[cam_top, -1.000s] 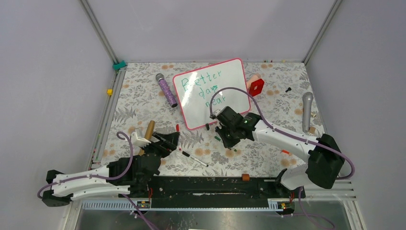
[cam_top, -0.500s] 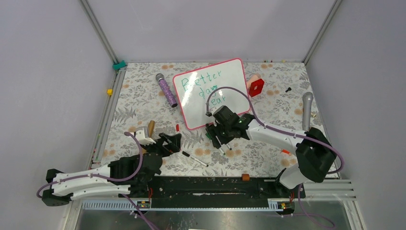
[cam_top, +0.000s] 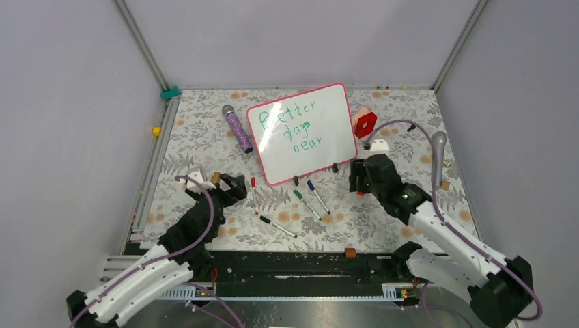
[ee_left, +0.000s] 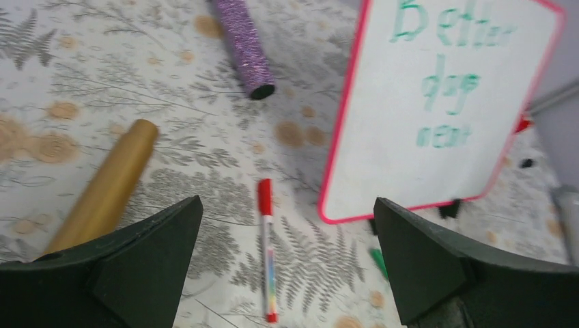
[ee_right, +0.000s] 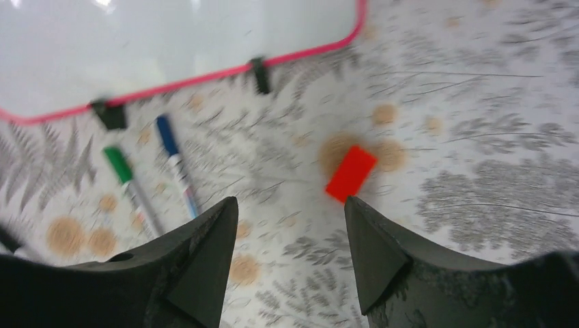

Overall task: Write a sentence on the whiteboard
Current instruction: Put down the whiteboard marker at the center of the board, then reset both arms

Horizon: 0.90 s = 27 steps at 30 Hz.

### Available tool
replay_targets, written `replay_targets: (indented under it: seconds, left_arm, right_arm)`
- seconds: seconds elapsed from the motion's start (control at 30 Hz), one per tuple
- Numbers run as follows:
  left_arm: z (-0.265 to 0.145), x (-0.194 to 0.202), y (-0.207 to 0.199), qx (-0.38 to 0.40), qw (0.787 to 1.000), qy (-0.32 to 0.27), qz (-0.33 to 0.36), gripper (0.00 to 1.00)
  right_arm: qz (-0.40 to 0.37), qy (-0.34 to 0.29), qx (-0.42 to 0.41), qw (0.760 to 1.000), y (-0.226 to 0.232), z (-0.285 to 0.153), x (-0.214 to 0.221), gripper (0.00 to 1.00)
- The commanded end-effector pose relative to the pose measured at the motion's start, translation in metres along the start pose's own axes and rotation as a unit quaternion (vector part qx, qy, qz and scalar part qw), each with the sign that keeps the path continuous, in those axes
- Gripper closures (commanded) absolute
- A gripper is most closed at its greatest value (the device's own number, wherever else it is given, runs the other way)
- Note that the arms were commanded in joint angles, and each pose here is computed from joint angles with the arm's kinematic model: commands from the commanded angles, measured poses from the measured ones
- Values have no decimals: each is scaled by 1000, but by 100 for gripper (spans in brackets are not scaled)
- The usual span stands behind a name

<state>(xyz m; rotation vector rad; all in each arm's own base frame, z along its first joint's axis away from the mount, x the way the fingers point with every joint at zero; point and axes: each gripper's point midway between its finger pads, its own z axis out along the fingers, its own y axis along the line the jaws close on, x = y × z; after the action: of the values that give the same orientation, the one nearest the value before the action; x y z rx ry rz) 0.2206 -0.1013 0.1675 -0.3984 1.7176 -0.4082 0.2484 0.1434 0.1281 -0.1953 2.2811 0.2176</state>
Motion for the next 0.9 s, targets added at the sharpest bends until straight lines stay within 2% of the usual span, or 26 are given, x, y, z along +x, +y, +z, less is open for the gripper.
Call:
replay_targets:
  seconds: [0.0, 0.07, 0.13, 0.2, 0.23, 0.27, 0.3, 0.33, 0.37, 0.5, 0.63, 0.67, 0.73, 0.8, 0.87]
  left_arm:
    - [34, -2, -14, 42, 996, 55, 54, 1]
    - [50, -7, -4, 7, 993, 64, 95, 1]
    - [63, -15, 8, -35, 990, 56, 125, 1]
    - [72, -22, 15, -56, 987, 33, 148, 1]
    - [76, -28, 17, -64, 986, 13, 154, 1]
    - [79, -33, 19, -68, 984, -5, 163, 2]
    - [81, -35, 22, -72, 981, -22, 176, 1]
    - [83, -32, 31, -80, 976, -32, 202, 2]
    - [85, -37, 33, -87, 973, -51, 206, 1]
    - [94, -48, 40, -113, 958, -70, 253, 1]
    - [101, -50, 46, -93, 936, -108, 323, 5]
    - [102, -45, 50, -85, 934, -114, 329, 5]
    - [106, -34, 59, -76, 944, -112, 301, 6]
    - [111, -28, 64, -76, 946, -94, 301, 8]
    - [114, -34, 66, -72, 944, -104, 305, 10]
  right_arm:
    - [22, -148, 105, 983, -59, -10, -38, 34]
    - [-8, -218, 120, 968, -72, -14, -51, 34]
    - [-4, -278, 132, 951, -82, -15, -56, 35]
    - [-27, -329, 157, 931, -95, -12, -51, 38]
    - [-36, -369, 172, 913, -100, -20, -62, 37]
    - [-52, -354, 196, 913, -108, -14, -54, 35]
    - [-71, -336, 206, 916, -111, -9, -51, 25]
    - [-81, -323, 209, 920, -113, -2, -48, 5]
    - [-75, -319, 212, 921, -115, 3, -45, 1]
    - [-45, -310, 210, 926, -124, 29, -36, 1]
    - [-60, -309, 212, 925, -131, 40, -42, 3]
    - [-53, -309, 213, 925, -136, 42, -41, 4]
    - [-42, -313, 219, 923, -142, 46, -42, 5]
    - [-36, -315, 230, 920, -148, 48, -44, 1]
    - [-15, -309, 247, 918, -158, 47, -43, 1]
